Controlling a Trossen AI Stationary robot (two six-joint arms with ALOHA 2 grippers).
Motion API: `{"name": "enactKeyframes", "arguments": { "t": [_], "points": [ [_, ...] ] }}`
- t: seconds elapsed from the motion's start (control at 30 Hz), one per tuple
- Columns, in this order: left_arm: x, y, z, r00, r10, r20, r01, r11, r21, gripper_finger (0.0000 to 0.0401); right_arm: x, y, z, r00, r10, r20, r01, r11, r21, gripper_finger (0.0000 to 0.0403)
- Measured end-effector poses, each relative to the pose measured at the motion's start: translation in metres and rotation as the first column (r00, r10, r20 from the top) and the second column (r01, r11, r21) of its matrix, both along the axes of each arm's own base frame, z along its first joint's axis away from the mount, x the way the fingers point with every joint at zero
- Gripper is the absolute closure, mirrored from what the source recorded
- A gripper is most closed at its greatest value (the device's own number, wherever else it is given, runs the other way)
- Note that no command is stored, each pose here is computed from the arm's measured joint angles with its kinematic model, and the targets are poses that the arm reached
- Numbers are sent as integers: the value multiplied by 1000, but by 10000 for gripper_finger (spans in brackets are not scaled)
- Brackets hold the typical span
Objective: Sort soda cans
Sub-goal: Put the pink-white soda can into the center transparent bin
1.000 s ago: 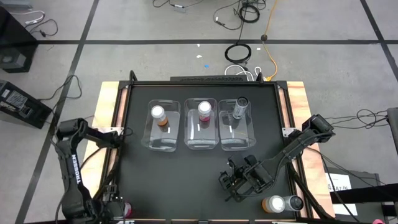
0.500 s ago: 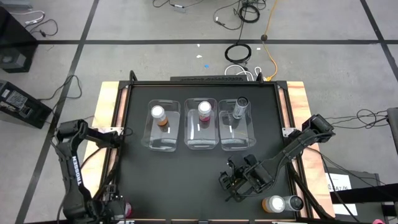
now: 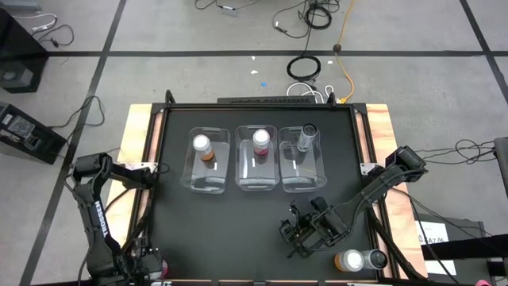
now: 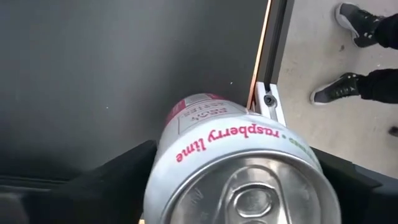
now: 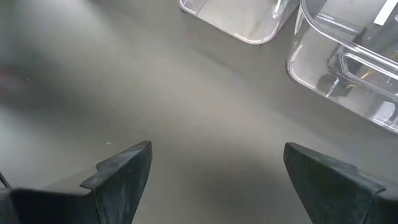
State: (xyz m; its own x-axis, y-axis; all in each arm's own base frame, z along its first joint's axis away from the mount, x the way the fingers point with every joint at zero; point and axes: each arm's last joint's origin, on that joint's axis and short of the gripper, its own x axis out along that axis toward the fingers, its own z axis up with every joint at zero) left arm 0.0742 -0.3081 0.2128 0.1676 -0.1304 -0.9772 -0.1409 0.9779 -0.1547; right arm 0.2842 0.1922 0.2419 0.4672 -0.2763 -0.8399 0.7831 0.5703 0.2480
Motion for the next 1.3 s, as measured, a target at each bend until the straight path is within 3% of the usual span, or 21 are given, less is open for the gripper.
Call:
{"name": "enactKeyframes", "arguments": {
  "t": [0.13,0.37,0.67,1.07,1.2,1.3],
  "points": [
    [2,1,0,1000,-4,2,4,1000,0,95,0,0,0,1000,10,-2,-10,1000,-8,46],
    [12,3,1,999,30,-19,-31,999,-8,95,0,0,0,1000,17,-4,-18,1000,-10,46],
    [47,26,25,992,125,-8,-126,992,-9,95,-5,8,0,995,99,-22,-100,994,-36,46],
    [121,110,73,940,281,195,-276,960,-53,93,-14,20,0,971,232,-59,-237,968,-85,46],
    [147,149,91,897,336,286,-319,942,-106,93,-17,23,0,954,290,-80,-297,949,-109,46],
    [165,176,108,838,358,411,-316,934,-168,92,-17,24,0,944,316,-91,-325,937,-124,46]
  ]
}}
